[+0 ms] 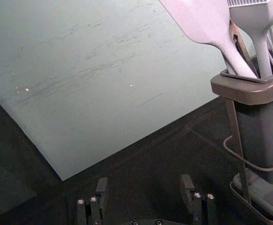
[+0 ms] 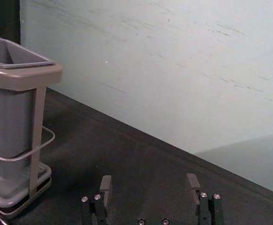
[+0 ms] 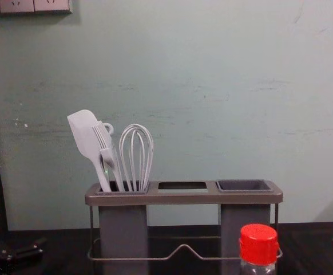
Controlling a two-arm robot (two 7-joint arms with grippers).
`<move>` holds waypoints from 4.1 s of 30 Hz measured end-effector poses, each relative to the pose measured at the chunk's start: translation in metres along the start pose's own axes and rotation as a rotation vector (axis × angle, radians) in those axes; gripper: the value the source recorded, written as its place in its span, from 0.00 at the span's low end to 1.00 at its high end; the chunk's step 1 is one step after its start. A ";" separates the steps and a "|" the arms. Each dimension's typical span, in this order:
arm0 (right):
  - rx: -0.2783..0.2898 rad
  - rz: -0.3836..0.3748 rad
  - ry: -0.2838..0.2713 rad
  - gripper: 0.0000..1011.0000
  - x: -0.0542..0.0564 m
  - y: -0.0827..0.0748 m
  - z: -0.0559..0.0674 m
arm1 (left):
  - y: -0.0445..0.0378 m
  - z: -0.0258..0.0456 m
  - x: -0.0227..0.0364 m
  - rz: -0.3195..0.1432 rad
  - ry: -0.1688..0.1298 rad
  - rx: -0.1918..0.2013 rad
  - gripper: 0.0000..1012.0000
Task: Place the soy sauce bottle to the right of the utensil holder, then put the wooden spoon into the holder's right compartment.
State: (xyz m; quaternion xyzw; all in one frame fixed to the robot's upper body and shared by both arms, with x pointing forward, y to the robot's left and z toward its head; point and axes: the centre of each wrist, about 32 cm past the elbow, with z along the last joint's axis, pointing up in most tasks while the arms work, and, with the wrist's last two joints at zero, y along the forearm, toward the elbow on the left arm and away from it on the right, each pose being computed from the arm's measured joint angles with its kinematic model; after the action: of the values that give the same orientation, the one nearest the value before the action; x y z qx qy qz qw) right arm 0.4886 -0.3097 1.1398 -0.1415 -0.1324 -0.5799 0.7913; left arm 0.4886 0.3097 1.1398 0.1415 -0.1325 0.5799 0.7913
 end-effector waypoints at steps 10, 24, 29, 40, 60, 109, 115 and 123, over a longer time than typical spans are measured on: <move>0.020 -0.007 -0.013 0.99 -0.006 -0.016 0.000 | 0.0000 0.0000 0.0000 0.000 0.000 0.000 0.99; 0.055 0.033 -0.042 0.99 -0.035 -0.068 0.017 | 0.0000 0.0000 0.0000 0.000 0.000 0.000 0.99; 0.080 0.040 -0.034 0.99 -0.050 -0.083 0.023 | 0.0000 0.0000 0.0000 0.000 0.000 0.000 0.99; 0.137 0.092 0.027 0.99 -0.074 -0.104 0.039 | 0.0000 0.0000 0.0000 0.000 0.000 0.000 0.99; 0.194 0.272 0.160 0.99 -0.106 -0.106 0.056 | 0.0000 0.0000 0.0000 0.000 0.000 0.000 0.99; 0.215 0.353 0.288 0.48 -0.118 -0.070 0.057 | 0.0000 0.0000 0.0000 0.000 0.000 0.000 0.99; 0.216 0.355 0.278 0.38 -0.118 -0.071 0.058 | 0.0000 0.0000 0.0000 0.000 0.000 0.000 0.99; 0.237 0.356 0.268 0.38 -0.114 -0.076 0.064 | 0.0000 0.0000 0.0000 0.000 0.000 0.000 0.99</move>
State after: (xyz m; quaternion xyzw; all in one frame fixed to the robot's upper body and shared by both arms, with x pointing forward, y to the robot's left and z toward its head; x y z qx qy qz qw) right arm 0.3803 -0.2067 1.1621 0.0093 -0.0665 -0.4255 0.9025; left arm 0.4886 0.3097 1.1398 0.1415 -0.1324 0.5799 0.7913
